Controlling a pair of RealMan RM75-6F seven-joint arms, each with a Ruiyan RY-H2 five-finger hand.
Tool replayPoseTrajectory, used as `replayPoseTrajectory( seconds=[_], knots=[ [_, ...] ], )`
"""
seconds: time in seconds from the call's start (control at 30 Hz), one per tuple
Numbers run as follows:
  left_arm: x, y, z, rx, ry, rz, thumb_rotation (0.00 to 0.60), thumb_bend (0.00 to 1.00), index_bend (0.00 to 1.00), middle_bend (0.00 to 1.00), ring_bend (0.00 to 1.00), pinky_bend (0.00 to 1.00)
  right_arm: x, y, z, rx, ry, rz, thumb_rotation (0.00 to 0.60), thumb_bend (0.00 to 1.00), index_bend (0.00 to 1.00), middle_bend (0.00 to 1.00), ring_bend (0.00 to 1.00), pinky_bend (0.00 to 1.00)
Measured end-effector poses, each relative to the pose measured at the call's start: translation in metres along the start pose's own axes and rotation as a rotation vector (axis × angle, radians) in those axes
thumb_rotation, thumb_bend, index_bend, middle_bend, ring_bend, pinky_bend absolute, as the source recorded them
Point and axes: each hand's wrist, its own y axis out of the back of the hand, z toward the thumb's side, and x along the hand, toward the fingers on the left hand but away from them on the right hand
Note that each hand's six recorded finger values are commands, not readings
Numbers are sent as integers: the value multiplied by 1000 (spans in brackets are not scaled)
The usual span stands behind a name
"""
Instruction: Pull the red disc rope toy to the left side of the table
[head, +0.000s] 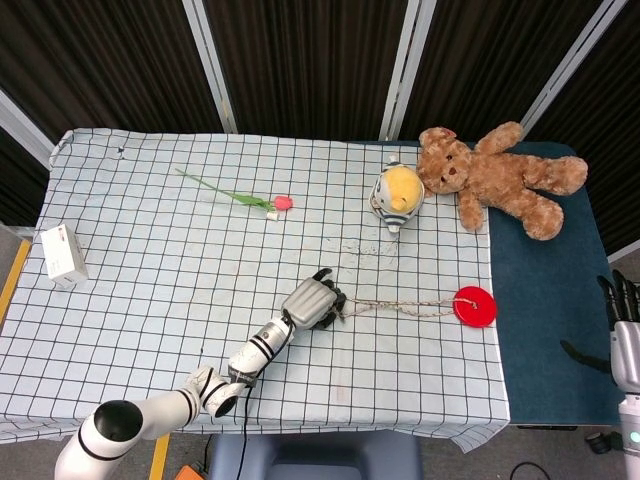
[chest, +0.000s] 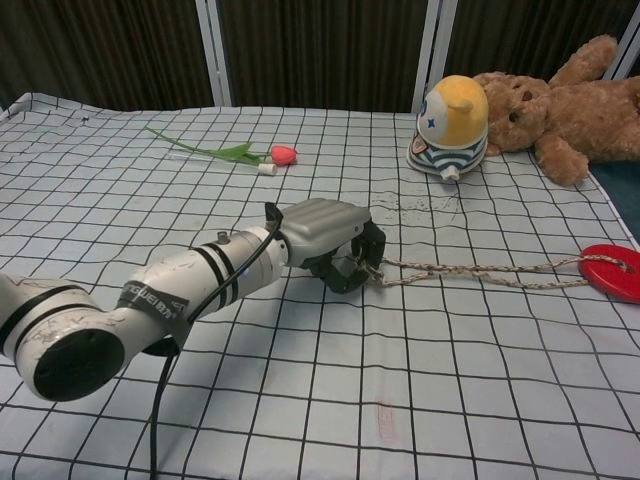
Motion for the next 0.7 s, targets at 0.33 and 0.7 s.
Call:
replayPoseTrajectory(
  seconds=[0.33, 0.7],
  knots=[
    [-5, 5, 2, -14, -16, 66, 600, 611, 807, 985, 588, 286, -1, 2, -1, 0, -4, -4, 600, 62, 0, 0, 0, 0],
    [-29, 42, -12, -14, -28, 171, 600, 621, 838, 1000, 609, 317, 0, 3, -1, -8, -7, 1, 600, 62, 0, 0, 0, 0]
  ],
)
